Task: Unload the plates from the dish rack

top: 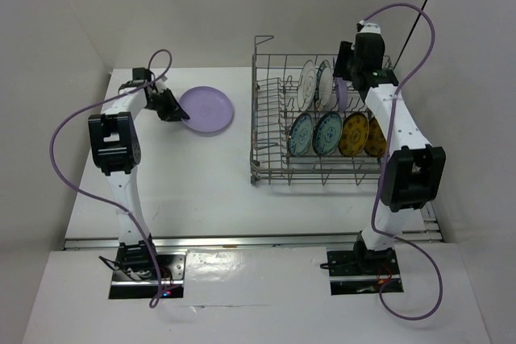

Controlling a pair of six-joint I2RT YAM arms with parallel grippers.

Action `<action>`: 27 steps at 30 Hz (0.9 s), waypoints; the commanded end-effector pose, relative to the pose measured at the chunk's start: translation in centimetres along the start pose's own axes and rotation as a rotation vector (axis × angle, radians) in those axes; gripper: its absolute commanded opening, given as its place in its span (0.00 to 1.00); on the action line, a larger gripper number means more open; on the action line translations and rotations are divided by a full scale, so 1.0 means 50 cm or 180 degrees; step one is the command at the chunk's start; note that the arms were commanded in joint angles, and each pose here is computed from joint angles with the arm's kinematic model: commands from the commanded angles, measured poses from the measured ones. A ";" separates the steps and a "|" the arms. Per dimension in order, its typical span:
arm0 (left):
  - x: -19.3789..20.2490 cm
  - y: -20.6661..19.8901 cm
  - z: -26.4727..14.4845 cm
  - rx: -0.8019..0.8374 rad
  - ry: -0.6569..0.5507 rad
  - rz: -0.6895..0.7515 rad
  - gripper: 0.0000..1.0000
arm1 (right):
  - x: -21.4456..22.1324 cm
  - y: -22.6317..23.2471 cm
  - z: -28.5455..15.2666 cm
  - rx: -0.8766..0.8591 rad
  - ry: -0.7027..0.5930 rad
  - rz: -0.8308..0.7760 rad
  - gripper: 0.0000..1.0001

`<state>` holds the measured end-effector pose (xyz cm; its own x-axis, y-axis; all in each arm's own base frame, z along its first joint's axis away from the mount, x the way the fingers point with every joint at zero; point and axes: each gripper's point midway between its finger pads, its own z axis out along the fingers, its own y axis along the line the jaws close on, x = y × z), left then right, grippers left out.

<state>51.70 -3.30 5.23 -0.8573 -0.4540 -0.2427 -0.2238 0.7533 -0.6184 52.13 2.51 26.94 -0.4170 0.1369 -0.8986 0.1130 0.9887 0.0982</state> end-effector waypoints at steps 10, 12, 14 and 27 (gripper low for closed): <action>0.002 0.033 0.043 -0.0145 0.0139 0.0068 0.49 | 0.054 -0.016 0.021 0.0381 0.0112 -0.0227 0.57; -0.002 0.035 0.035 -0.0216 0.0108 0.0073 0.61 | 0.041 -0.017 0.019 0.0408 0.0062 -0.0184 0.54; -0.015 0.030 0.019 -0.0283 0.0012 0.0114 0.87 | 0.043 -0.022 0.014 0.0454 0.0102 -0.0196 0.53; -0.014 -0.044 -0.075 -0.0367 -0.0171 0.0421 0.98 | 0.108 -0.037 0.044 0.0674 0.0233 -0.0344 0.53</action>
<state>51.44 -2.60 5.29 -0.8674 -0.4134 -0.2768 -0.2315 0.8279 -0.5109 51.01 1.40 21.68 -0.5137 0.0543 -0.8563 0.2254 0.9715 -0.0736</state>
